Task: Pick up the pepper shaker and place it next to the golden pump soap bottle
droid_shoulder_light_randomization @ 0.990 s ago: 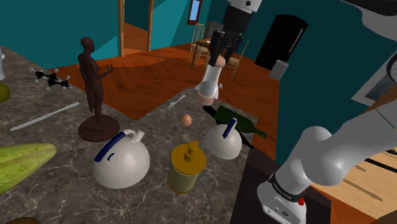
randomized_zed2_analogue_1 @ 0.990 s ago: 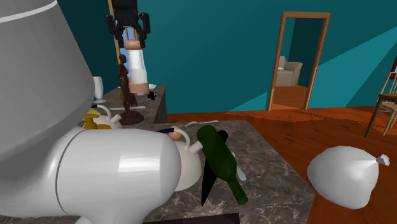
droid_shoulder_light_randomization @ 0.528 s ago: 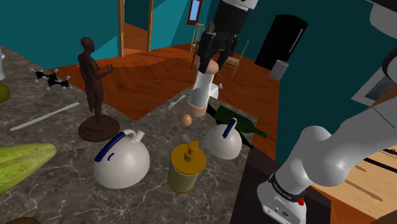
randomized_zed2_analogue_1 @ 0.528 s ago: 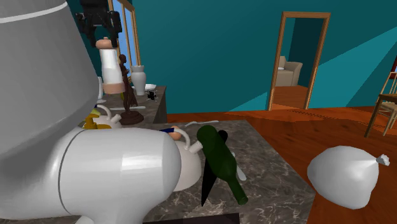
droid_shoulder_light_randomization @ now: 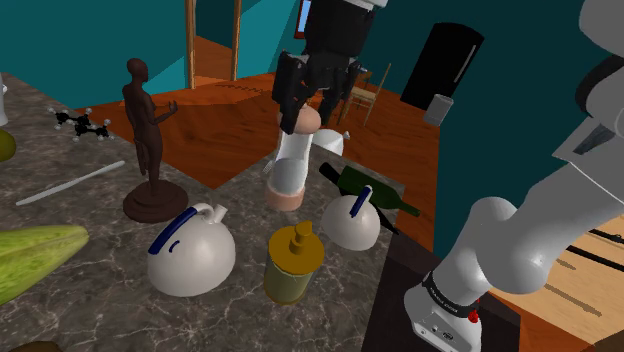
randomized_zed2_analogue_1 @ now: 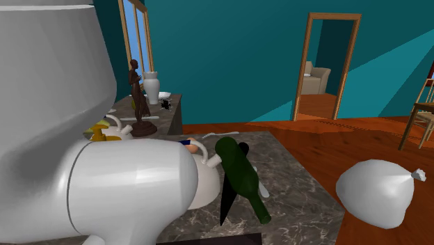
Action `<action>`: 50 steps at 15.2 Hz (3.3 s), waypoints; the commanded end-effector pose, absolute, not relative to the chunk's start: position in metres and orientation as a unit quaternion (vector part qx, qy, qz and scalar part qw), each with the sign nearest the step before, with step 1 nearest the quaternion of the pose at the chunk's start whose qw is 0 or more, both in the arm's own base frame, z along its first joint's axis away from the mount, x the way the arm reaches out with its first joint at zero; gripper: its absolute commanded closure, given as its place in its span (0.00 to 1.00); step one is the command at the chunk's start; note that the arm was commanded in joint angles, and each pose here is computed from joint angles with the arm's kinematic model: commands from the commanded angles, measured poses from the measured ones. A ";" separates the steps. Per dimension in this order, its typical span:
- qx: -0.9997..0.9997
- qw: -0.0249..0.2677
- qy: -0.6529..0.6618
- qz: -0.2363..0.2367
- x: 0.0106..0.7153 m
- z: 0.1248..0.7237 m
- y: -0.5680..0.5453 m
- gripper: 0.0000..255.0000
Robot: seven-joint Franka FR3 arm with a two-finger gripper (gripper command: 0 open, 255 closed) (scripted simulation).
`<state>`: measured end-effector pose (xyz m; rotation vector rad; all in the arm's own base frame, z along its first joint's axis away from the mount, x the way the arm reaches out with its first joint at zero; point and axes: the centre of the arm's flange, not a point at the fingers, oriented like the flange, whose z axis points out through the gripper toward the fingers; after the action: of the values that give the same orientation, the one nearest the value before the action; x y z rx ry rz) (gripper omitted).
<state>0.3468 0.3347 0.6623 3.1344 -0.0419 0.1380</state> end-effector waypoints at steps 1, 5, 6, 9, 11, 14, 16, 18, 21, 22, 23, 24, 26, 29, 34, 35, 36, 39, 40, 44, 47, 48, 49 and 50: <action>0.999 0.002 -0.014 0.044 0.337 0.662 0.358 1.00; 0.999 0.002 -0.014 0.044 0.321 0.662 0.408 1.00; 0.999 0.002 -0.014 0.044 0.317 0.662 0.421 1.00; 0.999 0.002 -0.014 0.044 0.306 0.662 0.459 1.00; 0.999 0.002 -0.014 0.044 0.302 0.657 0.469 1.00; 0.999 0.002 -0.014 0.044 0.302 0.641 0.469 1.00; 0.999 0.002 -0.014 0.044 0.302 0.631 0.469 1.00; 0.999 0.002 -0.014 0.044 0.302 0.620 0.469 1.00; 0.999 0.002 -0.014 0.044 0.302 0.604 0.469 1.00; 0.999 0.002 -0.014 0.044 0.302 0.599 0.469 1.00; 0.999 0.002 -0.014 0.044 0.302 0.594 0.469 1.00; 0.999 0.002 -0.014 0.044 0.302 0.588 0.469 1.00; 0.999 0.002 -0.014 0.044 0.302 0.578 0.469 1.00; 0.999 0.002 -0.014 0.044 0.302 0.562 0.469 1.00; 0.999 0.002 -0.014 0.044 0.302 0.536 0.469 1.00; 0.999 0.002 -0.014 0.044 0.302 0.530 0.469 1.00; 0.999 0.002 -0.014 0.044 0.302 0.525 0.469 1.00; 0.999 0.002 -0.014 0.044 0.302 0.509 0.469 1.00; 0.999 0.002 -0.014 0.044 0.302 0.504 0.469 1.00; 0.999 0.002 -0.014 0.044 0.302 0.483 0.469 1.00; 0.999 0.002 -0.014 0.044 0.302 0.467 0.469 1.00; 0.999 0.002 -0.014 0.044 0.302 0.462 0.469 1.00; 0.999 0.002 -0.014 0.044 0.302 0.456 0.469 1.00; 0.999 0.002 -0.014 0.044 0.302 0.451 0.469 1.00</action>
<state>0.3010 0.4698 0.4564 3.1342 -0.0446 0.1372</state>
